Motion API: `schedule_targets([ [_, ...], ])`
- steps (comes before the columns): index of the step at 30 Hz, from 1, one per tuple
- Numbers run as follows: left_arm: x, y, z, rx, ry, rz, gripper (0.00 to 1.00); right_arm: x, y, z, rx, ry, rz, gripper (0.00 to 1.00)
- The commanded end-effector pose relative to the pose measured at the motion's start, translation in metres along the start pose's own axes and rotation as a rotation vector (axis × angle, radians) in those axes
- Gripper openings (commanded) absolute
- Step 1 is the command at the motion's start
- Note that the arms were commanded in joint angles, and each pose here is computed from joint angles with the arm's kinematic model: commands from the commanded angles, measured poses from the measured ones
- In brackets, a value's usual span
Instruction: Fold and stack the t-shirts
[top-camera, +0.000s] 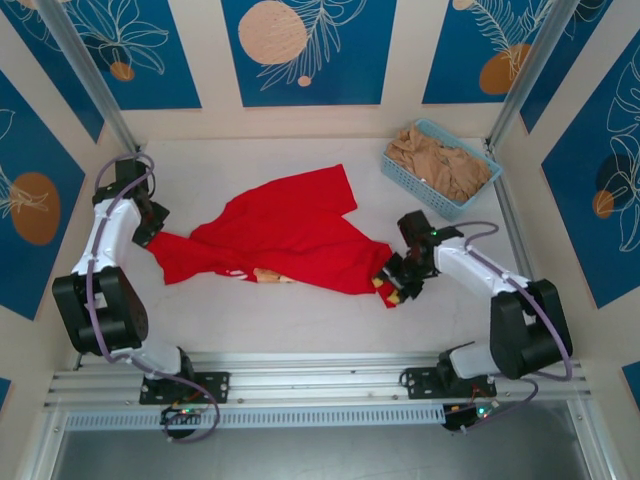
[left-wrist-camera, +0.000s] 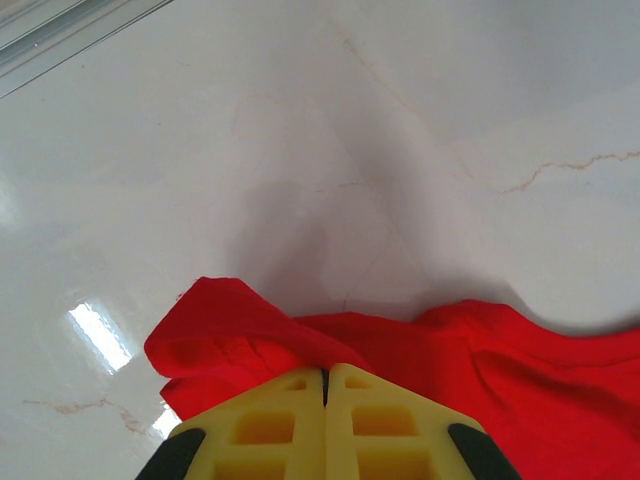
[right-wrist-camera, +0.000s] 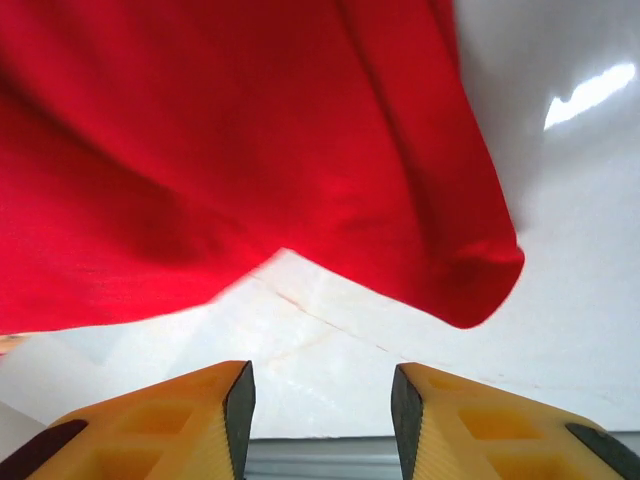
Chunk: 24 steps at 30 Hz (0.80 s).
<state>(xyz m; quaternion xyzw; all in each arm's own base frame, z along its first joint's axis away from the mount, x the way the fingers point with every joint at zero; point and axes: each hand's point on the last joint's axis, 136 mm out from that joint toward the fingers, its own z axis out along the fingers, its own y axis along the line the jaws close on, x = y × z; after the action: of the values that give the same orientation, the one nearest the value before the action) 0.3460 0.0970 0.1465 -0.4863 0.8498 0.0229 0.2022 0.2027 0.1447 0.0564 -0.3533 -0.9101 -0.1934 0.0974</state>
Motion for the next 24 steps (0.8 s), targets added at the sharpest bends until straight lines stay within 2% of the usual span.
schedule_targets([
  [1, 0.001, -0.007, -0.004, 0.015, 0.003, 0.024, 0.00, 0.010, 0.013, 0.014, -0.032, 0.089, 0.124, 0.41],
  [4, 0.001, -0.007, -0.005, 0.018, 0.001, 0.025, 0.00, -0.008, -0.004, 0.022, 0.049, 0.045, 0.186, 0.34],
  [7, 0.000, -0.007, -0.007, 0.020, -0.002, 0.025, 0.00, -0.040, -0.017, 0.019, 0.102, -0.028, 0.216, 0.15],
  [8, -0.001, -0.008, -0.008, 0.021, -0.004, 0.026, 0.00, -0.053, -0.019, 0.017, 0.118, -0.056, 0.214, 0.12],
  [13, -0.003, -0.009, -0.012, 0.026, -0.009, 0.028, 0.00, -0.124, -0.002, -0.003, 0.077, -0.157, 0.149, 0.09],
  [17, -0.002, -0.009, -0.013, 0.028, -0.003, 0.033, 0.00, -0.166, 0.029, -0.035, 0.084, -0.258, -0.014, 0.08],
  [20, 0.001, -0.010, -0.013, 0.033, 0.003, 0.035, 0.00, -0.155, 0.046, -0.060, 0.083, -0.329, -0.136, 0.17],
  [24, 0.003, -0.011, -0.014, 0.039, 0.004, 0.041, 0.00, -0.095, 0.046, -0.055, 0.070, -0.273, -0.216, 0.27],
])
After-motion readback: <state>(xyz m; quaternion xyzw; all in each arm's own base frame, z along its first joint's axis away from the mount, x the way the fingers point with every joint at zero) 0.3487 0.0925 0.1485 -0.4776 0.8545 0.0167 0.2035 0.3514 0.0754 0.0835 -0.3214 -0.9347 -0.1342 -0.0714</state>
